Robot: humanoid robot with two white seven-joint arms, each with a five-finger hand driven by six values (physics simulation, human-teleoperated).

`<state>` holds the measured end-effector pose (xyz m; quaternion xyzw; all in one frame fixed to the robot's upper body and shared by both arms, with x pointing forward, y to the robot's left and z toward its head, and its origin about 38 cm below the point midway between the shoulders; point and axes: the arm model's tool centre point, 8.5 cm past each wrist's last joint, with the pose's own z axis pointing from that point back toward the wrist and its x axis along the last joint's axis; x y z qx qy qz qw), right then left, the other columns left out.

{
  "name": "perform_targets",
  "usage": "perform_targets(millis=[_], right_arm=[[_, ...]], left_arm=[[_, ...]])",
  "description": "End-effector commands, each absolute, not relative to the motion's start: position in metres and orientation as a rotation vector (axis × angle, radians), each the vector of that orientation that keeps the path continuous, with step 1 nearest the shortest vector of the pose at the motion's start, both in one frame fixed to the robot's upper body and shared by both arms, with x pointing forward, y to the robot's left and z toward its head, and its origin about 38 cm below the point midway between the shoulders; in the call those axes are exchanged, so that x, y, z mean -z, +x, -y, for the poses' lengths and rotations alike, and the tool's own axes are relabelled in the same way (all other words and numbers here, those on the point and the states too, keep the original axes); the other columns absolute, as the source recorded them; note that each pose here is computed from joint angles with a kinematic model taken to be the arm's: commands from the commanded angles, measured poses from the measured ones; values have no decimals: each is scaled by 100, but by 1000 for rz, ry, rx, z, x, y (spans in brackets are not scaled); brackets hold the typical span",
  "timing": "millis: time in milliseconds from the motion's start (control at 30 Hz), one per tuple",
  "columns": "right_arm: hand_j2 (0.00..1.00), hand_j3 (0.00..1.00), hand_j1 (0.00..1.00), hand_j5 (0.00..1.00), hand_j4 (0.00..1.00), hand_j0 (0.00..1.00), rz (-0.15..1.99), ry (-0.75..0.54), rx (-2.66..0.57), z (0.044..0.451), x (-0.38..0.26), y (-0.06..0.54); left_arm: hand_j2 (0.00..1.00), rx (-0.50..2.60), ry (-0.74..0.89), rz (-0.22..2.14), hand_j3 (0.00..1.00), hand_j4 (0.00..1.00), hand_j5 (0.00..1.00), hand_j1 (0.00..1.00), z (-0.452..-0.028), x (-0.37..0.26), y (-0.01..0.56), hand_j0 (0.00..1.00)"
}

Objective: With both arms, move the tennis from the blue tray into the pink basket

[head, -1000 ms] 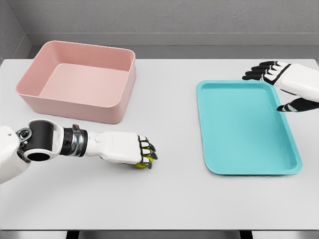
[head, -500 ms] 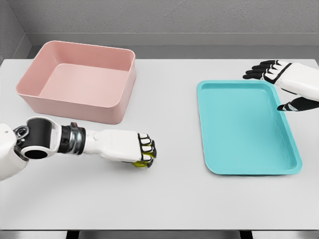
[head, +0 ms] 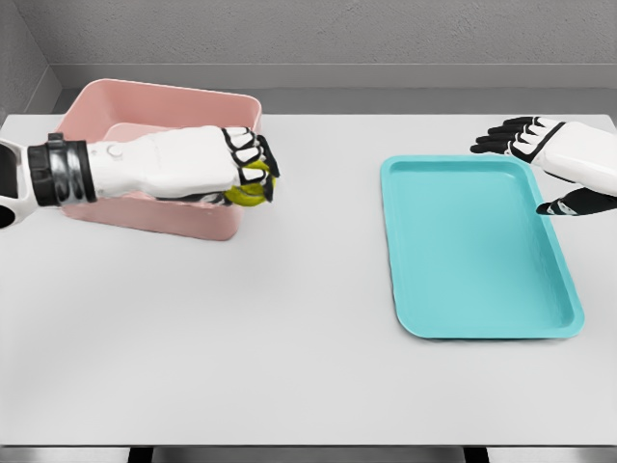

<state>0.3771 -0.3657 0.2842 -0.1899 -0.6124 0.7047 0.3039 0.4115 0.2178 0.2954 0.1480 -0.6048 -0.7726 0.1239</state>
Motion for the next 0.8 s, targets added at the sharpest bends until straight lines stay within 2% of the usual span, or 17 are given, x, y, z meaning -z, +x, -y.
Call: perform_targets(millis=[0,167,267,500,533,600,633,667,767], right_arm=[[100,100,100,100,100,100,1625,-500,-1860,366,-285,377],[100,100,100,100,100,100,1625,-500,-1860,366,-285,377],[100,100,100,100,100,100,1626,-500,-1861,366,-285,377],[100,100,100,100,100,100,1627,-496,-1863,365,-284,377],[100,100,100,100,100,100,1627,-496,-1863,365,-284,377],[100,100,100,100,100,100,1627,-496,-1863,365,-284,377],[100,100,100,100,100,100,1625,-497,-1863,365,-284,377],[100,100,100,100,100,100,1625,-497,-1863,365,-284,377],[100,100,100,100,100,100,1625,-497,-1863,365,-284,377]], left_arm=[[12,2155,485,1737,12,12,12,12,-244,-303,429,12],[12,2044,537,1609,12,12,12,12,-287,-294,463,12],[12,1932,548,1483,12,12,12,12,-330,-273,485,12],[15,1944,495,1355,15,15,15,15,-337,-234,490,15],[21,1942,482,1359,21,21,21,21,-333,-230,492,21],[49,1939,478,1366,49,49,49,49,-331,-230,492,49],[94,1936,478,1371,94,94,94,94,-331,-231,492,94],[100,1930,481,1378,100,100,100,100,-331,-232,493,100],[100,1925,481,1382,100,100,100,100,-332,-233,493,100]])
